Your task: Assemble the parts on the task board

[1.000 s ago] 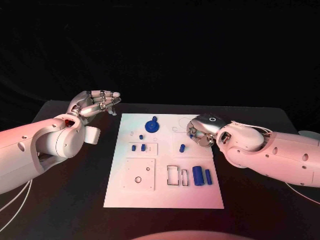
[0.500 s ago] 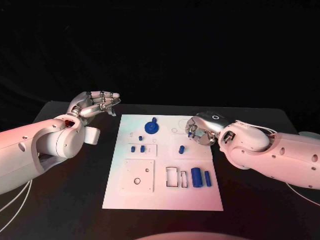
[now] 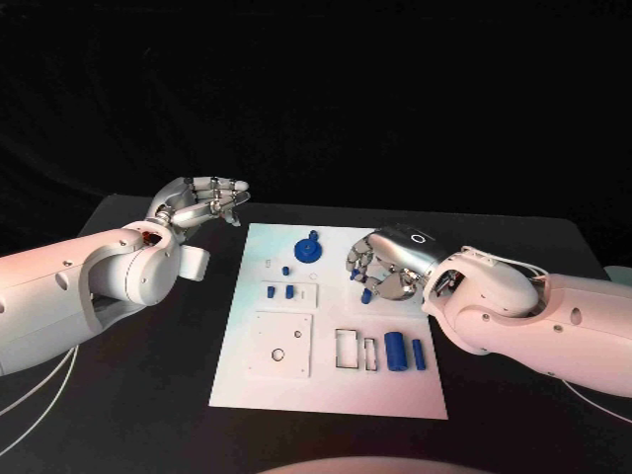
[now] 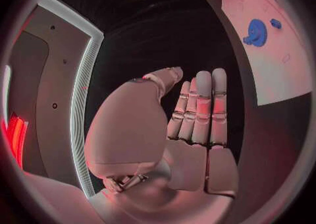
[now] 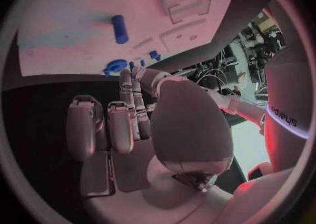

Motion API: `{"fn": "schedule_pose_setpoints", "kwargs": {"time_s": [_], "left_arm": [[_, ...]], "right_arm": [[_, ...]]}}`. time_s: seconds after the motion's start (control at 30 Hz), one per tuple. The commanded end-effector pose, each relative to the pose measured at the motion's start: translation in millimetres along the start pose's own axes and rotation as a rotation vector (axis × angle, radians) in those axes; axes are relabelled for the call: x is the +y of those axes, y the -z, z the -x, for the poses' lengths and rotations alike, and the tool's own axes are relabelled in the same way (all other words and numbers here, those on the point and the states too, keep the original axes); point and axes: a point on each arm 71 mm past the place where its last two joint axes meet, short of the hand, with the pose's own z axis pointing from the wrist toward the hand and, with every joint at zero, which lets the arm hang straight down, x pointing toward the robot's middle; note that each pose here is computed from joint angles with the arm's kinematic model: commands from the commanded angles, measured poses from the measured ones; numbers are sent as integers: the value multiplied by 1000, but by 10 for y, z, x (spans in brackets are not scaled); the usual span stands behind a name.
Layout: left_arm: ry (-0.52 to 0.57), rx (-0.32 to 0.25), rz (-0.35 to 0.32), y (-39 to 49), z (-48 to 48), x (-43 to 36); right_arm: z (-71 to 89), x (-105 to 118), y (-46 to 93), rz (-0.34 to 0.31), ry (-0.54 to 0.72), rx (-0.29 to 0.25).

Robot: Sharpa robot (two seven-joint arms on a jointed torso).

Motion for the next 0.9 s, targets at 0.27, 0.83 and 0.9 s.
{"fn": "schedule_pose_setpoints", "kwargs": {"time_s": [0.27,0.83,0.9], "left_arm": [[19,37,-7,-46,-147,-10],[27,58,-6,-62,-245,-16],[27,59,-6,-62,-245,-16]], "right_arm": [[-329,550,-100,143,-72,35],[-795,736,-188,164,-90,114],[-816,737,-195,163,-85,117]]}}
